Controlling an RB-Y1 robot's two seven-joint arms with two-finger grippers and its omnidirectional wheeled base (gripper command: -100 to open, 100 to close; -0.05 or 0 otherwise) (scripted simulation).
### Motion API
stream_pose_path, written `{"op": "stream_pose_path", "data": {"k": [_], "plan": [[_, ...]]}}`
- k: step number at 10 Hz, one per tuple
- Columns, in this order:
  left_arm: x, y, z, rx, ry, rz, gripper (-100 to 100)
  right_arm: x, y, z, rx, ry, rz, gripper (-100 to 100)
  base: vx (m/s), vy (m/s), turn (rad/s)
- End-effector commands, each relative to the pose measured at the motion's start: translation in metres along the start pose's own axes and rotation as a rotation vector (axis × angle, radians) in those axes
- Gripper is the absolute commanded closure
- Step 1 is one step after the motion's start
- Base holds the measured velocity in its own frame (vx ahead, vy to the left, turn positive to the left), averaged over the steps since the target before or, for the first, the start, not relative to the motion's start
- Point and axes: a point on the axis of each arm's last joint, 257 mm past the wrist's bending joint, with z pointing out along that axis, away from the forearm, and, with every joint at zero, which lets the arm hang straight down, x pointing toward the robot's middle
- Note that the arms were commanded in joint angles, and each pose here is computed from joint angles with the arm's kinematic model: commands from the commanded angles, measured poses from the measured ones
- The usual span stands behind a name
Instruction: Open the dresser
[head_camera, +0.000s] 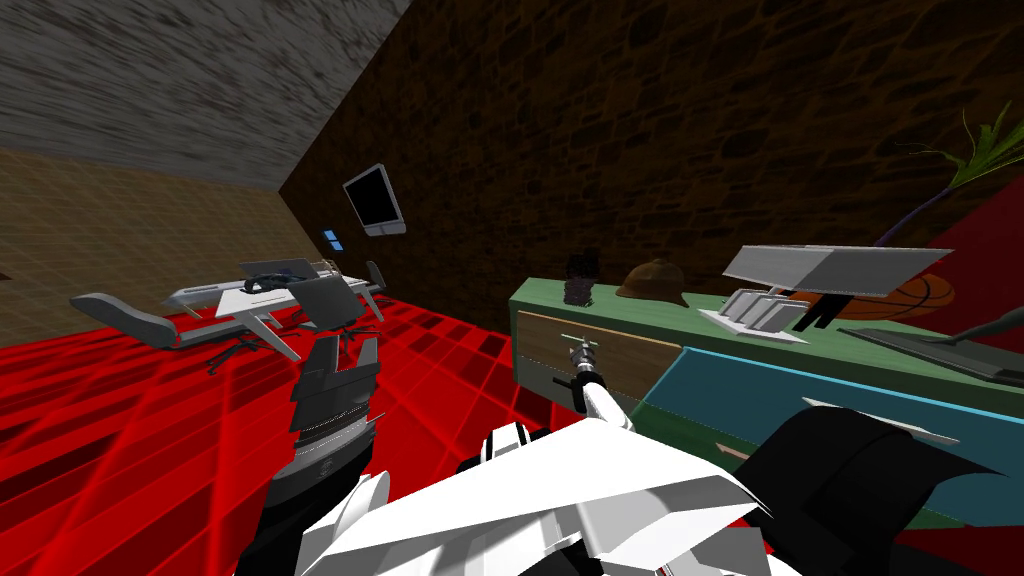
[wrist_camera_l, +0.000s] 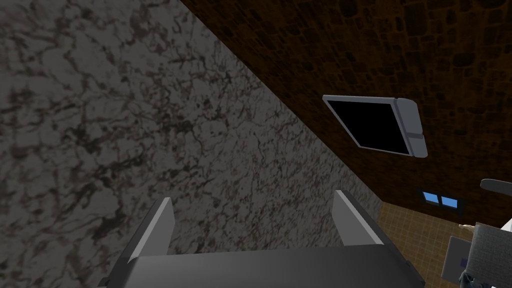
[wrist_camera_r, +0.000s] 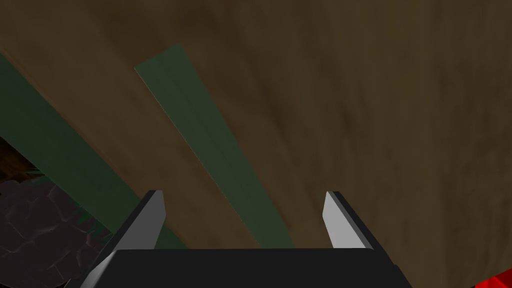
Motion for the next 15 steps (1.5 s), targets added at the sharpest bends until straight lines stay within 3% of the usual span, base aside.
{"op": "stream_pose_path", "data": {"k": [1, 2, 3, 4, 5, 11, 12, 15], "plan": [[0.000, 0.000, 0.000, 0.000, 0.000, 0.000, 0, 0.004, 0.006, -0.001, 0.012, 0.024, -0.054, -100, 0.032, 0.028, 0.000], [0.000, 0.000, 0.000, 0.000, 0.000, 0.000, 0, 0.003, 0.004, -0.001, 0.008, 0.017, -0.039, -100, 0.015, 0.013, 0.000], [0.000, 0.000, 0.000, 0.000, 0.000, 0.000, 0, 0.017, -0.006, 0.007, 0.017, 0.033, -0.041, -100, 0.053, -0.005, 0.104], [0.000, 0.000, 0.000, 0.000, 0.000, 0.000, 0, 0.010, -0.003, 0.002, 0.014, 0.028, -0.038, -100, 0.035, -0.007, 0.028], [0.000, 0.000, 0.000, 0.000, 0.000, 0.000, 0, 0.003, 0.004, -0.001, 0.009, 0.019, -0.042, 100, -0.023, 0.005, -0.090], [0.000, 0.000, 0.000, 0.000, 0.000, 0.000, 0, -0.004, 0.000, -0.007, 0.005, 0.002, -0.041, 100, -0.088, 0.077, -0.039], [0.000, 0.000, 0.000, 0.000, 0.000, 0.000, 0, -0.003, -0.009, 0.000, 0.026, -0.002, -0.051, -100, 0.056, 0.018, 0.047], [0.000, 0.000, 0.000, 0.000, 0.000, 0.000, 0, -0.004, -0.010, 0.006, 0.052, 0.016, -0.005, -100, 0.179, -0.003, 0.056]]}}
